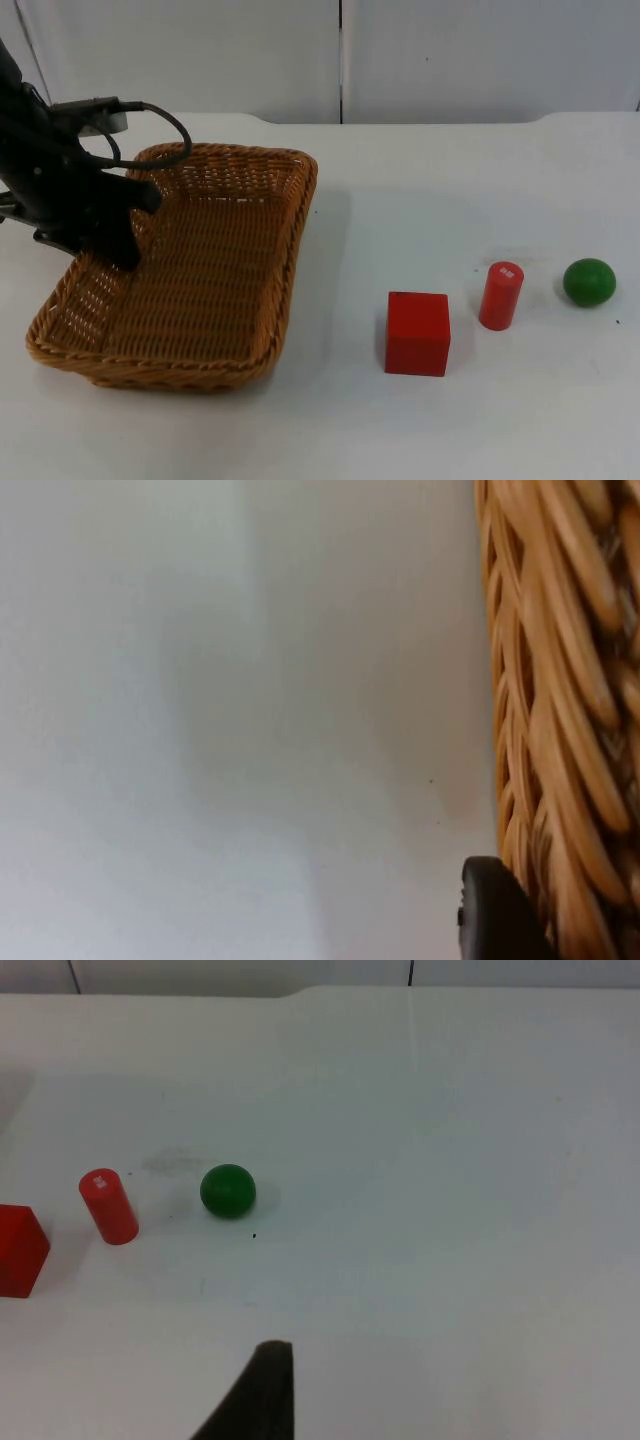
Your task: Pick up the basket with the left hand and place the object to the left of the red cylinder into the basket with the right hand.
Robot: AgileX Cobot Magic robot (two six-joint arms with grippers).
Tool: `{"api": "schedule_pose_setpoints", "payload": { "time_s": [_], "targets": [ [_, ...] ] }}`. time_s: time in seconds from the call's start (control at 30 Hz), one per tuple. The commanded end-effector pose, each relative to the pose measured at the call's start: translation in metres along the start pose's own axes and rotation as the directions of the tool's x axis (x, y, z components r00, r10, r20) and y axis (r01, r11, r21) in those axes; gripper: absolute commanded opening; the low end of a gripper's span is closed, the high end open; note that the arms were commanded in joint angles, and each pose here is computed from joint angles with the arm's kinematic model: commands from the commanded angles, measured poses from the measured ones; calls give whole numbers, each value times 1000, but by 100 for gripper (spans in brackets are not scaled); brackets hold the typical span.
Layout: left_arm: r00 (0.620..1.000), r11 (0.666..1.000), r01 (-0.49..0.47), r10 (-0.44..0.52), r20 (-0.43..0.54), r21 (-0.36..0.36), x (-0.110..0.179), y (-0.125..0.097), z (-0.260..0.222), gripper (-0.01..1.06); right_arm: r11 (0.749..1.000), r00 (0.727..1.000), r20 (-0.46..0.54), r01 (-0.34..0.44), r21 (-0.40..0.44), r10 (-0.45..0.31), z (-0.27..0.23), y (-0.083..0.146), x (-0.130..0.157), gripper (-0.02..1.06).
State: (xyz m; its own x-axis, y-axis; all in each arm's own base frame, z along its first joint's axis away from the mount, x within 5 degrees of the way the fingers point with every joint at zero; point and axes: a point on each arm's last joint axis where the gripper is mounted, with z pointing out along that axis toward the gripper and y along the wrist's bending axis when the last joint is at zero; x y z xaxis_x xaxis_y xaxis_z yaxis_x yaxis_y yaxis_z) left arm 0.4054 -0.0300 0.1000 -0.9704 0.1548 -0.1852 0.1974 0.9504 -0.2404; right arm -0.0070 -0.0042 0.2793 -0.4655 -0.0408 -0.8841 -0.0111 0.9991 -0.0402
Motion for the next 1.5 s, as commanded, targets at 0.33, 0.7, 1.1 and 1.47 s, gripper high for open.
{"api": "schedule_pose_setpoints", "payload": {
  "time_s": [0.33,0.7,1.1,1.47],
  "targets": [
    [999,999,52,-52,-4,9,-1,-2,0,3,1000,1000,9,9,6,-9,0,0,0,105],
    [994,994,108,-107,-29,21,1,-4,-2,0,1000,1000,9,9,6,-9,0,0,0,105],
    [990,986,136,-133,-35,92,2,-23,-45,0,1000,1000,9,9,6,-9,0,0,0,105],
    [991,981,131,-130,-21,140,12,-44,-98,0,1000,1000,9,9,6,-9,0,0,0,105]
  ]
}}
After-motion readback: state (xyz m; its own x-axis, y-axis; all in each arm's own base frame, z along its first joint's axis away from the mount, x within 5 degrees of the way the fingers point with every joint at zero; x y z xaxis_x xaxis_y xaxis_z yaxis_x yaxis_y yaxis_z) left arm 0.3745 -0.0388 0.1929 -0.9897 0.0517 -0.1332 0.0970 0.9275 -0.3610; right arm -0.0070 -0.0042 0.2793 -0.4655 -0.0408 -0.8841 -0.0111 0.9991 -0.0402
